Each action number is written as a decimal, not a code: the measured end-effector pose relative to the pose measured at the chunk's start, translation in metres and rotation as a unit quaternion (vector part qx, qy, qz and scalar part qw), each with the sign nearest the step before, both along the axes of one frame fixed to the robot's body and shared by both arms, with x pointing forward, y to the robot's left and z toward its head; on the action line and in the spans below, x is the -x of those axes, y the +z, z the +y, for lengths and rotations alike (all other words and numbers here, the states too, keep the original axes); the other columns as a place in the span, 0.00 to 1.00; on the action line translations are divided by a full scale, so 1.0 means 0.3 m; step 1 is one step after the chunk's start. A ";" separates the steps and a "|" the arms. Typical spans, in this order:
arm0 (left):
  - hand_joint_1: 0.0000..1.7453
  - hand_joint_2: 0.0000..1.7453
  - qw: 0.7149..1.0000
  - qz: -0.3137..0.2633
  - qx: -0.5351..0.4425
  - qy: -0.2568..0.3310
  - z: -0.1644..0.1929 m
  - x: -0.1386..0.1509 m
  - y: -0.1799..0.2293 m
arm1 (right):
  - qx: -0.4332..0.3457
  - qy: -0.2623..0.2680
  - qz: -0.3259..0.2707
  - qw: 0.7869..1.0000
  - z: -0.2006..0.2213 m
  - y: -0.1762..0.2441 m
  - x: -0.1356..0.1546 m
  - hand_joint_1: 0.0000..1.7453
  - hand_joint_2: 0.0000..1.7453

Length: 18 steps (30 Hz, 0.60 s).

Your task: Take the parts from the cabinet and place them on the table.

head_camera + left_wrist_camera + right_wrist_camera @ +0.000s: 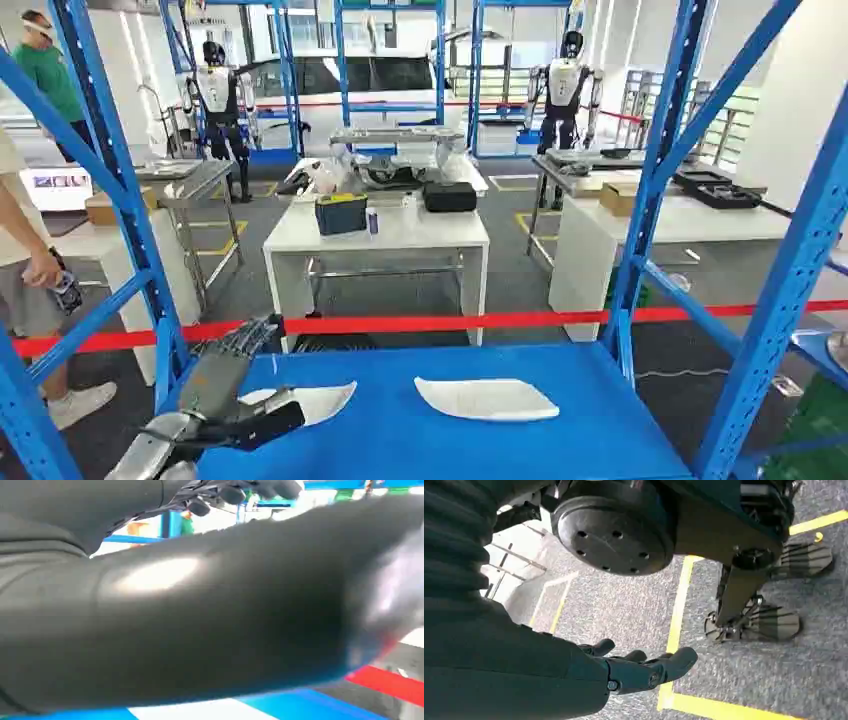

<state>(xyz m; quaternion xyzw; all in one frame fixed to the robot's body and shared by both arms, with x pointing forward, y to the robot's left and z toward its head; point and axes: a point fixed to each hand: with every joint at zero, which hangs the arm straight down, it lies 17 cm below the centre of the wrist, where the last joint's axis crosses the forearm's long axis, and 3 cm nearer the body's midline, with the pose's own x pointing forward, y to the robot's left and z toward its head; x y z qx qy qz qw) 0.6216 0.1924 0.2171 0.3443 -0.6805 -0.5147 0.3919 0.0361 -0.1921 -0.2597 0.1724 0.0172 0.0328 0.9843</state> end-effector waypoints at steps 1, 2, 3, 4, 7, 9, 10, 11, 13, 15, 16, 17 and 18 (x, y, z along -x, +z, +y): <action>0.00 0.00 1.000 0.000 -0.002 0.002 0.006 -0.001 -0.001 | 0.000 0.001 0.000 1.000 0.001 0.000 0.002 0.00 1.00; 0.00 0.00 1.000 0.000 -0.003 0.002 0.009 -0.002 0.000 | 0.000 0.001 -0.001 1.000 0.001 0.000 0.000 0.00 1.00; 0.00 0.00 1.000 -0.001 -0.003 0.003 0.014 -0.003 0.000 | 0.000 0.003 -0.001 1.000 0.003 0.001 -0.002 0.00 1.00; 0.00 0.00 1.000 0.000 -0.003 0.003 0.018 -0.002 -0.004 | 0.000 0.006 -0.001 1.000 0.005 0.001 -0.001 0.00 1.00; 0.00 0.00 1.000 0.009 -0.006 0.007 0.051 0.009 -0.044 | 0.001 0.011 0.004 1.000 0.005 -0.001 0.018 0.00 1.00; 0.00 0.00 1.000 0.011 -0.007 0.008 0.064 0.013 -0.058 | 0.001 0.011 0.005 1.000 0.005 -0.001 0.021 0.00 1.00; 0.00 0.00 1.000 0.012 -0.008 0.010 0.073 0.014 -0.063 | 0.001 0.012 0.005 1.000 0.005 -0.001 0.021 0.00 1.00; 0.00 0.00 1.000 0.012 -0.008 0.010 0.078 0.014 -0.063 | 0.001 0.012 0.005 1.000 0.005 -0.001 0.023 0.00 1.00; 0.00 0.00 1.000 0.010 -0.005 0.011 0.082 0.014 -0.060 | 0.000 0.014 0.005 1.000 0.008 0.000 0.018 0.00 1.00; 0.00 0.00 1.000 0.014 -0.007 0.014 0.095 0.019 -0.078 | 0.001 0.017 0.010 1.000 0.008 0.000 0.029 0.00 1.00; 0.00 0.00 1.000 0.015 -0.007 0.014 0.096 0.020 -0.081 | 0.001 0.017 0.010 1.000 0.008 0.000 0.028 0.00 1.00; 0.00 0.00 1.000 0.016 -0.007 0.014 0.099 0.022 -0.086 | 0.000 0.018 0.010 1.000 0.009 0.000 0.027 0.00 1.00; 0.00 0.00 1.000 0.015 -0.008 0.015 0.105 0.020 -0.084 | 0.001 0.018 0.009 1.000 0.008 0.000 0.022 0.00 1.00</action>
